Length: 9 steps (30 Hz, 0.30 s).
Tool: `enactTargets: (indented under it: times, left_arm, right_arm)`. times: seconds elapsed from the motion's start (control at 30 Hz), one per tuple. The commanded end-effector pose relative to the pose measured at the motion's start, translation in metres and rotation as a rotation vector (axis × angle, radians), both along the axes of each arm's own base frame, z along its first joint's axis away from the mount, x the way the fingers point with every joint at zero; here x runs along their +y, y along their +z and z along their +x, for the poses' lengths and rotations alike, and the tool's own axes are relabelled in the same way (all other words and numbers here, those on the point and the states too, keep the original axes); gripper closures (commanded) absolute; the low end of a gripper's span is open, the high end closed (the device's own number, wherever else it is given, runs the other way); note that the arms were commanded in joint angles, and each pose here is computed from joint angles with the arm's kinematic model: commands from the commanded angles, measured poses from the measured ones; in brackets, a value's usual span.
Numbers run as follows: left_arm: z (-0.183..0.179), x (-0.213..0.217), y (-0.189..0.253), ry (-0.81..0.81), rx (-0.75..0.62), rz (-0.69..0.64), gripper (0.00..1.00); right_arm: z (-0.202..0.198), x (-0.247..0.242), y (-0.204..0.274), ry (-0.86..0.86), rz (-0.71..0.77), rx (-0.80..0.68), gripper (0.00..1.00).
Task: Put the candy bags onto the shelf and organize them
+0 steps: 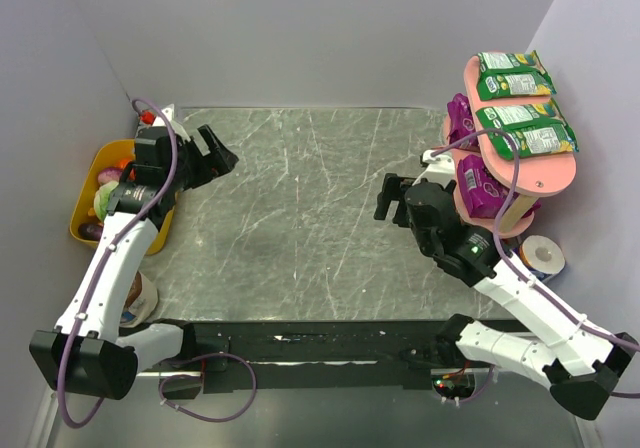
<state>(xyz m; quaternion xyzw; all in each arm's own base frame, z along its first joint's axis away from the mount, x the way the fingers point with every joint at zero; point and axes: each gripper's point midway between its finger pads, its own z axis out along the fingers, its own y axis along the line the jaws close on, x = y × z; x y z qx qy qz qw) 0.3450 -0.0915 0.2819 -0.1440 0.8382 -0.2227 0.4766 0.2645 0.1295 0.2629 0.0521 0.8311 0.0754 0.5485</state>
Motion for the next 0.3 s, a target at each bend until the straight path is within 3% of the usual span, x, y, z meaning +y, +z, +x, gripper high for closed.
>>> enactTargets:
  times: [0.0,0.27]
  left_arm:
    - [0.0034,0.0003,0.0096,-0.008,-0.048,0.004,0.04]
    - [0.001,-0.0027,0.0159,-0.032,-0.067,0.002,0.04]
  right_arm:
    - [0.0033,-0.0017,0.0139,-0.036,0.057,-0.052,0.0]
    - [0.0035,0.0019,0.0151,-0.03,0.079,-0.052,0.0]
